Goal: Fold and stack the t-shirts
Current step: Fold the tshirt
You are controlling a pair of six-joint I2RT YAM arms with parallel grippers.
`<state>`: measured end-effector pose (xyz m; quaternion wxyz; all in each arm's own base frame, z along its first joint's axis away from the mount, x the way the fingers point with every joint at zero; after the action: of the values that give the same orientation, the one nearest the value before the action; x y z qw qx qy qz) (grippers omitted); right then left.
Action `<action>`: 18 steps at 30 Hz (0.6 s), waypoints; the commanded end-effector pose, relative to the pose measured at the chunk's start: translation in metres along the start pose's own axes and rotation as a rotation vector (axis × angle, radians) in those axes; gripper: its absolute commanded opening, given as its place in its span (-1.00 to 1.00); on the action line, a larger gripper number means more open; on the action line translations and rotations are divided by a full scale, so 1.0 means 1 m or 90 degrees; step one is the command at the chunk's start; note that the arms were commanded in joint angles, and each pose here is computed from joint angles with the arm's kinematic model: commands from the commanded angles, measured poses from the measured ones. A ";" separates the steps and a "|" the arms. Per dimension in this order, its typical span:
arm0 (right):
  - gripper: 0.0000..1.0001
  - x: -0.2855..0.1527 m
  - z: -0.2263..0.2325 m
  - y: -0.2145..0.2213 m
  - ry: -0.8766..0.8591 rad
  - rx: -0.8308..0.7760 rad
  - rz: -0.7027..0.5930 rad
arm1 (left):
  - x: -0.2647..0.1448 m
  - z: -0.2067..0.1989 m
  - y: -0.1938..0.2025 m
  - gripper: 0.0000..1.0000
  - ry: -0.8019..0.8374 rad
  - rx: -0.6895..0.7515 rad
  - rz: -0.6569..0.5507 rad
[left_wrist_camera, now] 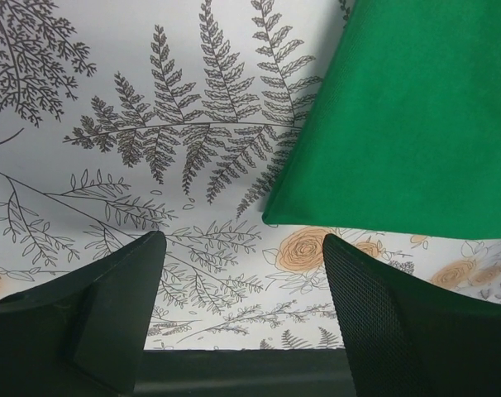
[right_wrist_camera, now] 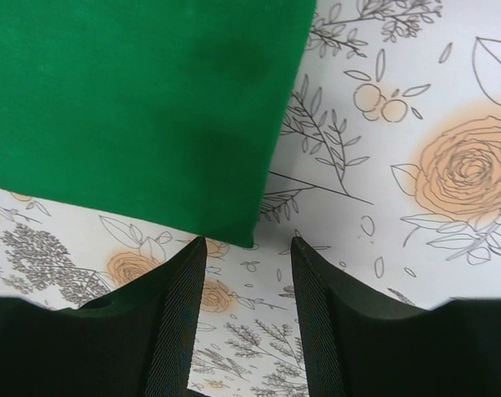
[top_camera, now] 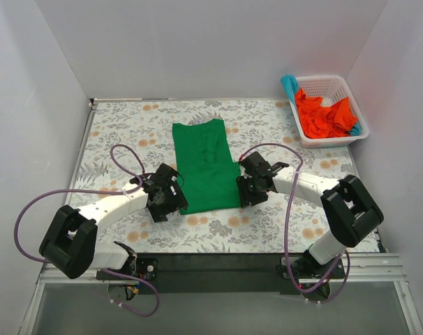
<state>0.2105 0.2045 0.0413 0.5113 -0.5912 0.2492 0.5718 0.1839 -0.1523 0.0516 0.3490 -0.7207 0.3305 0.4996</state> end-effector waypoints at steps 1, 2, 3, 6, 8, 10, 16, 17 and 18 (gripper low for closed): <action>0.04 0.002 0.014 -0.014 -0.028 0.001 -0.023 | -0.003 -0.014 -0.009 0.50 0.019 -0.002 -0.031; 0.04 0.003 0.013 -0.014 -0.027 0.000 -0.022 | -0.002 -0.014 -0.009 0.50 0.018 0.000 -0.031; 0.04 0.005 0.014 -0.011 -0.026 0.000 -0.013 | -0.001 -0.014 -0.009 0.50 0.016 0.000 -0.030; 0.01 0.011 0.012 -0.002 -0.020 -0.001 0.004 | 0.002 -0.013 -0.008 0.49 0.013 -0.001 -0.029; -0.01 0.016 0.007 0.005 -0.004 0.001 0.016 | 0.004 -0.012 -0.007 0.48 0.009 -0.001 -0.028; -0.08 0.020 0.004 0.010 0.006 0.002 0.027 | 0.006 -0.011 -0.006 0.47 0.006 -0.005 -0.028; -0.42 0.027 -0.003 0.019 0.032 -0.009 0.045 | 0.006 -0.016 -0.008 0.47 0.009 -0.007 -0.034; -0.47 0.027 -0.002 0.020 0.033 -0.013 0.047 | 0.006 -0.017 -0.008 0.47 0.010 -0.005 -0.037; -0.59 0.029 -0.002 0.021 0.033 -0.014 0.051 | 0.007 -0.017 -0.008 0.47 0.008 -0.006 -0.035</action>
<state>0.2157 0.2168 0.0371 0.5152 -0.5955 0.2364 0.5692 0.1889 -0.1579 0.0430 0.3550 -0.7208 0.3234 0.4999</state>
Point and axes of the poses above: each gripper's point midway between its finger pads, its own x axis out along the fingers, its own z axis along the line the jaws close on, y = z × x, the point moved 2 cm from there along -x, back along the fingers, and after that the axes turned 6 degrees about -x, right-handed, at the moved point
